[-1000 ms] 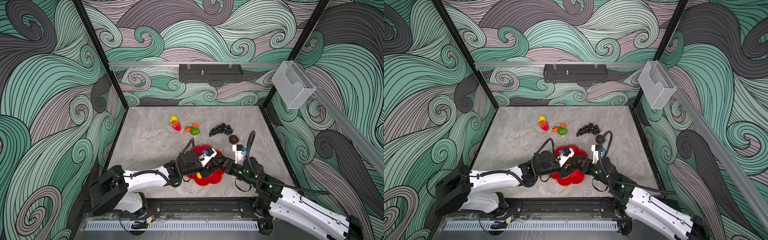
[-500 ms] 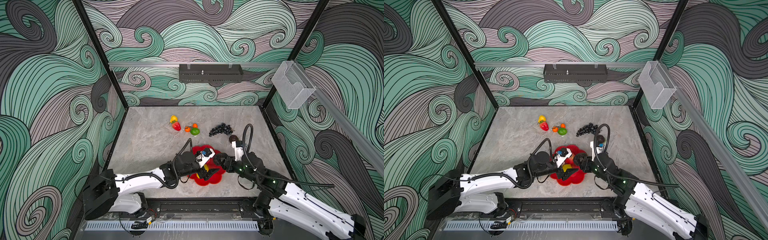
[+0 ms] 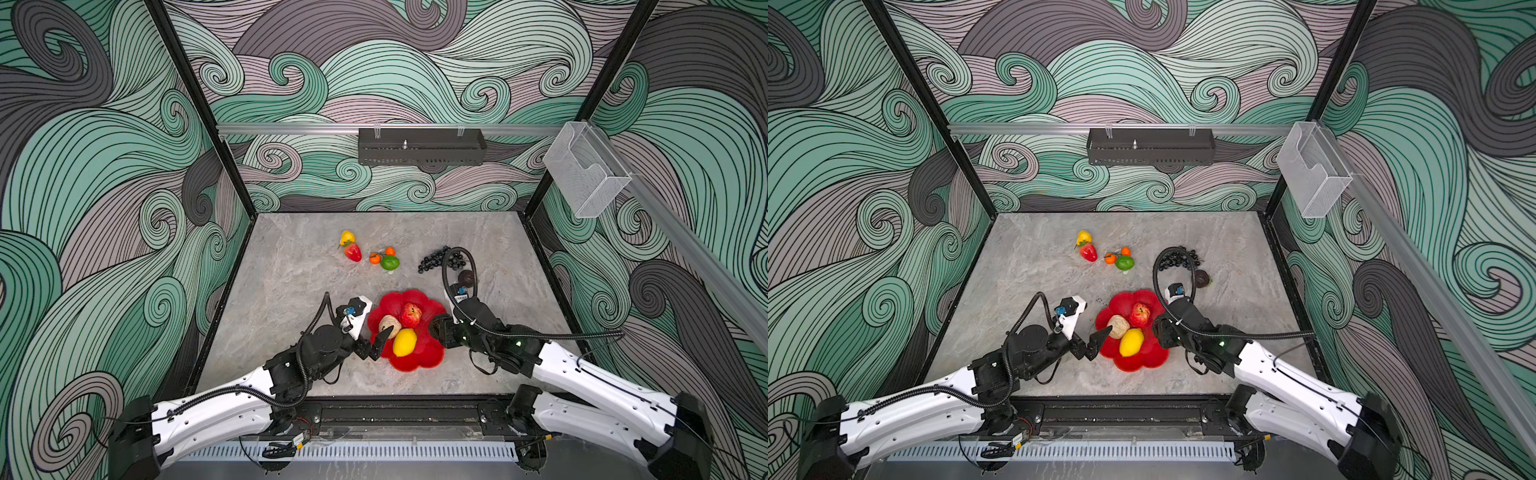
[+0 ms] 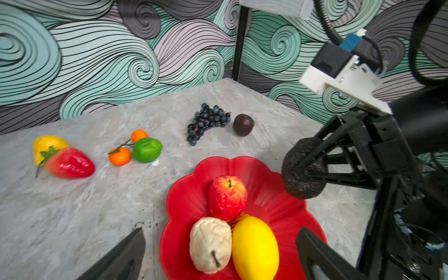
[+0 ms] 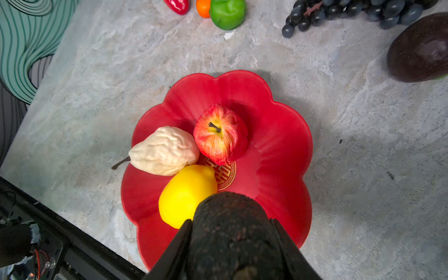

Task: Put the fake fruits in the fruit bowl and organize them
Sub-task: 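Grasp the avocado with the right gripper while the left gripper releases and withdraws, then lower the avocado into the red bowl beside the apple with the right gripper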

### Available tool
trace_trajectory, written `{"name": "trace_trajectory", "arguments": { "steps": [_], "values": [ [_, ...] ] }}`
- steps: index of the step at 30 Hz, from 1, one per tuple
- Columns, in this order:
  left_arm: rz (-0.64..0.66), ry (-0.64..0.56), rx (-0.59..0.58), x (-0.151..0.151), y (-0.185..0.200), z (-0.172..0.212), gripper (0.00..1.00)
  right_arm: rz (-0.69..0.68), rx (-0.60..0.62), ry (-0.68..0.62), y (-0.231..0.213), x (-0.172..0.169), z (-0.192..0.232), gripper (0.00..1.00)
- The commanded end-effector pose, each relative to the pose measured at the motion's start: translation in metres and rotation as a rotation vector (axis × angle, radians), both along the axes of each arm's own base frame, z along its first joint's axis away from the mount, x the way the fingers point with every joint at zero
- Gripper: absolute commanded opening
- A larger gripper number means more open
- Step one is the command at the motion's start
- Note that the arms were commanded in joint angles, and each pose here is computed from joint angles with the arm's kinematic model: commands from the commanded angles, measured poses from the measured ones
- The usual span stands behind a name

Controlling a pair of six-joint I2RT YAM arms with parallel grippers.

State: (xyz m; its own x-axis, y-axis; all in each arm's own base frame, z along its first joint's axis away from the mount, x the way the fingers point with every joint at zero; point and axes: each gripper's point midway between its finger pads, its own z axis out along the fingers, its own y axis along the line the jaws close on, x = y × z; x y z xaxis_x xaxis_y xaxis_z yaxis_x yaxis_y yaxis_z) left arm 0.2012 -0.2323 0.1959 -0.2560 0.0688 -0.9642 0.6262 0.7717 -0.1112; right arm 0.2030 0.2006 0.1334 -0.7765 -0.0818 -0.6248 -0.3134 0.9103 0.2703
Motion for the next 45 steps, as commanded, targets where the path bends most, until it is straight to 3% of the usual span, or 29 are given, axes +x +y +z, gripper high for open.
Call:
{"name": "trace_trajectory", "arguments": {
  "steps": [1, 23, 45],
  "values": [
    [0.104, 0.014, -0.036, 0.011, 0.016, 0.003, 0.99, -0.019, 0.010, 0.025, 0.006, 0.004, -0.006, 0.48],
    [0.128, 0.032, -0.036, 0.014, 0.020, -0.002, 0.99, -0.123, -0.026, 0.099, 0.014, 0.024, -0.068, 0.48],
    [0.126, 0.040, -0.030, 0.015, 0.019, -0.003, 0.99, -0.150, -0.049, 0.090, 0.014, 0.038, -0.082, 0.49]
  ]
}}
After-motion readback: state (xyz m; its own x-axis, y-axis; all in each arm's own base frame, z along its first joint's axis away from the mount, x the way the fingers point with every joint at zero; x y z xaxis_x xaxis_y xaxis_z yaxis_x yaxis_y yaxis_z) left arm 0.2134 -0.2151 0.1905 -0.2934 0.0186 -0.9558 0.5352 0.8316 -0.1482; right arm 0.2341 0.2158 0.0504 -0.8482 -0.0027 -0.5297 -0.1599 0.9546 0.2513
